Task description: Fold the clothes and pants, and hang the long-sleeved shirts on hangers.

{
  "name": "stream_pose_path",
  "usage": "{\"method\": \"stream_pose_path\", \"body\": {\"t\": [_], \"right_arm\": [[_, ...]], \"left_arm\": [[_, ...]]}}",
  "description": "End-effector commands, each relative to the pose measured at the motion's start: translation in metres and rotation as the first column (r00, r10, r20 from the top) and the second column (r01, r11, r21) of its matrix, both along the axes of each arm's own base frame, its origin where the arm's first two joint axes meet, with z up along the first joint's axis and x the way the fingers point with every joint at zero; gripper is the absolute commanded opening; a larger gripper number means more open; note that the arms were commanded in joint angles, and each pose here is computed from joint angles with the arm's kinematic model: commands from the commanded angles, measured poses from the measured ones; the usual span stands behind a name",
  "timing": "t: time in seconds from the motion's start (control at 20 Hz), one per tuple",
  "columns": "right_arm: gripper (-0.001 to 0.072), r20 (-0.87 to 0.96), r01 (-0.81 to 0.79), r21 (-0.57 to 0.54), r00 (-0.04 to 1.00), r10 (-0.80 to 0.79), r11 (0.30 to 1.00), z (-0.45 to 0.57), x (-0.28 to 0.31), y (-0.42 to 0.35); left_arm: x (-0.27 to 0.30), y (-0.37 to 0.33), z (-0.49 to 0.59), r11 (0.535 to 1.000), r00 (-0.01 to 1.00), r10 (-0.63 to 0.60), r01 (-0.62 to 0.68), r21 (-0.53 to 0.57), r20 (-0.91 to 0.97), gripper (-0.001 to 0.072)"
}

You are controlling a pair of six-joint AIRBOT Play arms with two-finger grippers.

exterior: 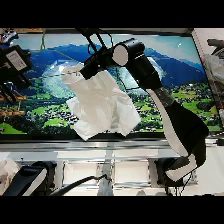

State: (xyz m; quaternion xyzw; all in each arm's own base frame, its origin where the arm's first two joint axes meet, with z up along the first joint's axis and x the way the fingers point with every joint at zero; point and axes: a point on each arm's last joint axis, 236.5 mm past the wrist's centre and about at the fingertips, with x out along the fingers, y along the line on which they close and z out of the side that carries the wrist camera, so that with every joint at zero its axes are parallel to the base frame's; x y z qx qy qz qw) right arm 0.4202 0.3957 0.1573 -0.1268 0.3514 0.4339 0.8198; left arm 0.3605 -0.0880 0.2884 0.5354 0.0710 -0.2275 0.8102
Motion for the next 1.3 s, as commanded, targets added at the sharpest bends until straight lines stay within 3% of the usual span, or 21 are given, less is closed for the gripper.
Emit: {"method": "stream_pose_path", "body": {"t": [0.0, 0.3, 0.5, 0.65, 0.8, 1.0, 1.05, 1.25], "right_arm": [[0.0025, 0.003, 0.0, 0.003, 1.0, 0.0, 1.0, 0.001, 0.0, 0.001], [0.0025, -0.001, -0.001, 0.006, 1.0, 0.001, 1.0, 0.001, -0.001, 0.001], [0.0025, -0.036, -0.018, 0.0, 0.999, 0.018, 1.0, -0.003, -0.009, 0.002], [0.0025, -0.077, -0.037, -0.022, 0.996, 0.035, 0.999, -0.009, -0.019, -0.001], [0.0025, -0.09, -0.045, -0.036, 0.995, 0.042, 0.998, -0.011, -0.023, -0.003], [0.0025, -0.042, -0.035, 0.002, 0.999, 0.035, 0.999, 0.012, -0.022, -0.004], [0.0024, -0.033, -0.034, 0.009, 0.999, 0.034, 0.999, 0.017, -0.023, -0.004], [0.0025, -0.045, -0.034, 0.008, 0.998, 0.034, 0.999, 0.022, -0.029, -0.008]], "left_arm": [[0.002, 0.001, 0.008, 1.0, 0.999, -0.005, 0.004, 0.024, 0.043, 0.0004], [0.01, -0.021, -0.019, 0.997, 0.997, -0.054, 0.051, -0.051, -0.062, 0.0003], [0.028, -0.034, -0.06, 0.953, 0.967, -0.027, -0.051, -0.298, -0.252, 0.0003], [0.037, -0.053, -0.071, 0.843, 0.93, -0.145, -0.063, -0.535, -0.337, 0.0002], [0.033, -0.072, -0.088, 0.727, 0.846, -0.347, -0.03, -0.686, -0.405, 0.0002], [0.032, -0.087, -0.134, 0.683, 0.717, -0.475, -0.064, -0.727, -0.509, 0.0002], [0.034, -0.096, -0.132, 0.633, 0.698, -0.533, -0.047, -0.773, -0.479, 0.0002], [0.05, -0.115, -0.096, 0.303, 0.655, -0.719, -0.006, -0.953, -0.233, 0.0002]]}}
